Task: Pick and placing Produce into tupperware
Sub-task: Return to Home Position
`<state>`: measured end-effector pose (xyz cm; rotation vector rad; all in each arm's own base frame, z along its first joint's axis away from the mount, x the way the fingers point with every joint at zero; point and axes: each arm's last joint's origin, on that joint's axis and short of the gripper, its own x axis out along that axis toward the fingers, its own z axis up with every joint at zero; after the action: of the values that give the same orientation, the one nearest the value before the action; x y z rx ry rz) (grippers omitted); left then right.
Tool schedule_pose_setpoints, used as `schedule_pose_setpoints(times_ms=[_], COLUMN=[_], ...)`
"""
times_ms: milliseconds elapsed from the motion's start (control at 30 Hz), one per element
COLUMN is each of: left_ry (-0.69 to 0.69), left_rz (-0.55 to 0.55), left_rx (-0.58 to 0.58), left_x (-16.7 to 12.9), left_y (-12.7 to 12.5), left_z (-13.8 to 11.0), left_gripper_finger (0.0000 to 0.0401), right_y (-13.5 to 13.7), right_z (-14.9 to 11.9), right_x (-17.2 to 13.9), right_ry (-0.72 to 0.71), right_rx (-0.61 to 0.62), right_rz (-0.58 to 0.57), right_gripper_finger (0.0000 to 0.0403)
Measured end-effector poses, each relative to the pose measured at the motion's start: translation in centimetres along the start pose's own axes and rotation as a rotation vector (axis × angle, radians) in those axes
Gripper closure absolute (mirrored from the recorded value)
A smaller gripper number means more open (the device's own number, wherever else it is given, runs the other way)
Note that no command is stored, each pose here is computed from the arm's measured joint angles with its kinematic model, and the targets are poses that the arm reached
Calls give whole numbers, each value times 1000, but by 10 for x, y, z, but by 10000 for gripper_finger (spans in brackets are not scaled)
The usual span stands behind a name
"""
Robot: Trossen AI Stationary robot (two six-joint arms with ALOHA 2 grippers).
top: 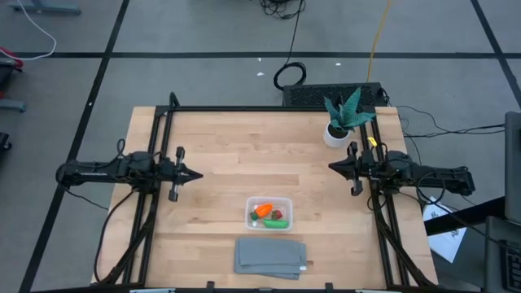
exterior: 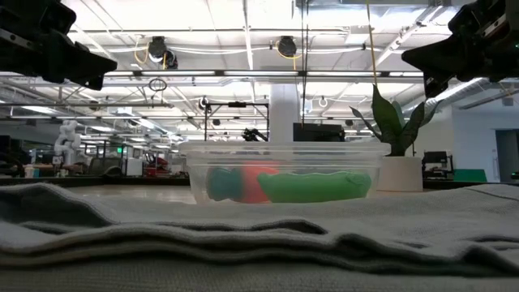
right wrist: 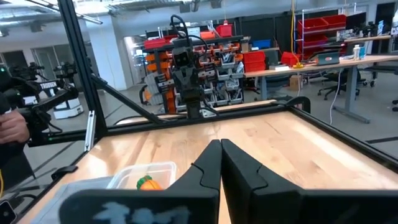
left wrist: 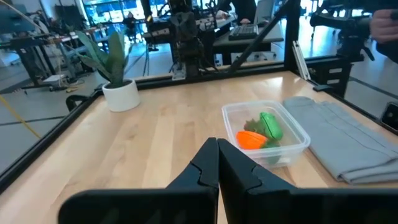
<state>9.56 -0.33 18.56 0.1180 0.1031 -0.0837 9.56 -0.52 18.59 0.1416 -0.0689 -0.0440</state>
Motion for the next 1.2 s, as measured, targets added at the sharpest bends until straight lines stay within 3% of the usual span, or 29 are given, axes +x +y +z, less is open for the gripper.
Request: schedule_pose_setpoints(times_ms=[1200], left_ry=[8], left_rz=[35], left_rx=[-13], left_x=[0], left_y=[1], left_z=[0], left_gripper_finger=[395], right_y=[0], right_z=[0], right_x=[0], right_ry=[0], right_rx=[-32], right_rz=[-4], right_gripper_finger=[403])
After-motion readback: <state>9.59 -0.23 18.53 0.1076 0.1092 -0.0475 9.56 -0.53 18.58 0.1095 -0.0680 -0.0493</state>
